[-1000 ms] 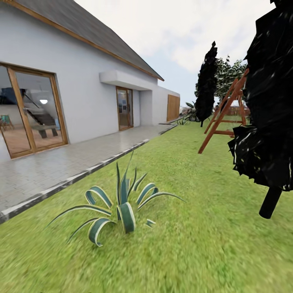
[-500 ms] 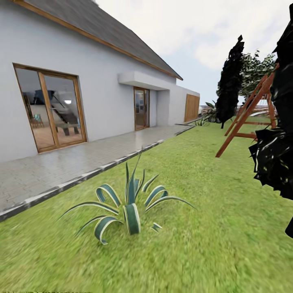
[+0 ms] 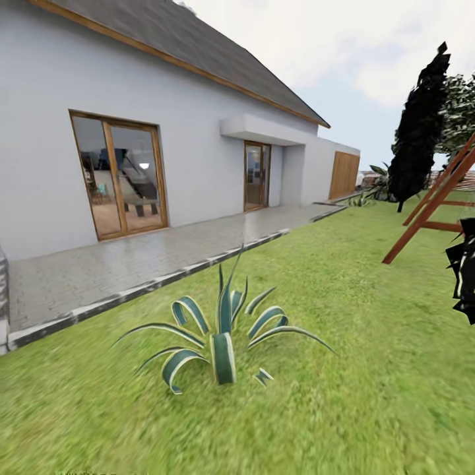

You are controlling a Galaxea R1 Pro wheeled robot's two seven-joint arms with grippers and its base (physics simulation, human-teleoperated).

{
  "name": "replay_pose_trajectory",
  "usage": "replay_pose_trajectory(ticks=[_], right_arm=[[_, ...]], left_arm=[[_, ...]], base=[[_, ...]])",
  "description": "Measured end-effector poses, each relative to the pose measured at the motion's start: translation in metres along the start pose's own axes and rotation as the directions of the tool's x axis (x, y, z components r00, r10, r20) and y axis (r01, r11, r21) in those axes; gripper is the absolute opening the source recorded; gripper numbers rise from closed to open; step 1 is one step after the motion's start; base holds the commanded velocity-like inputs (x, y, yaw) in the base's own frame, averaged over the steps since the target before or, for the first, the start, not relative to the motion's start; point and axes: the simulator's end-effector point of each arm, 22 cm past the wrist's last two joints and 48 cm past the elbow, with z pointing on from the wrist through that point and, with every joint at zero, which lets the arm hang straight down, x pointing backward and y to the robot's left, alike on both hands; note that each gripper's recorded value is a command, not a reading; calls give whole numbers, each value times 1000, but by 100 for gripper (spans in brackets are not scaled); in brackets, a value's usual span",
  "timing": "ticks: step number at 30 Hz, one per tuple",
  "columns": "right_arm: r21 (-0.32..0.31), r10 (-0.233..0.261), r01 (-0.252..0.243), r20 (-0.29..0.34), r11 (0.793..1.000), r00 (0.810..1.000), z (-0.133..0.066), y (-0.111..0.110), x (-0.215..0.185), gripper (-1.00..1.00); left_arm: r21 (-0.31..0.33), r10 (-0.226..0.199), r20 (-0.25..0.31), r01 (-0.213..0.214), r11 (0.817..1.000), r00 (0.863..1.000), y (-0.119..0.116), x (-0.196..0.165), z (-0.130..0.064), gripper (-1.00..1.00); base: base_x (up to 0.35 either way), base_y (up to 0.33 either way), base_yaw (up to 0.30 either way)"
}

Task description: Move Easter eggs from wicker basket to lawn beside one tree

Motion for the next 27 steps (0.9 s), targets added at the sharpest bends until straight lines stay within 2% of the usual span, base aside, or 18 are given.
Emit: replay_pose_trajectory(ticks=[8,27], right_arm=[[0,0,0,0,1000,1000,0,0,0,100],[-1,-1,1,0,1000,1000,0,1,0,100]], left_arm=[[0,0,0,0,1000,1000,0,0,0,100],[0,0,1,0,1000,1000,0,0,0,100]], base=[[95,-212,278],[4,-29,278]])
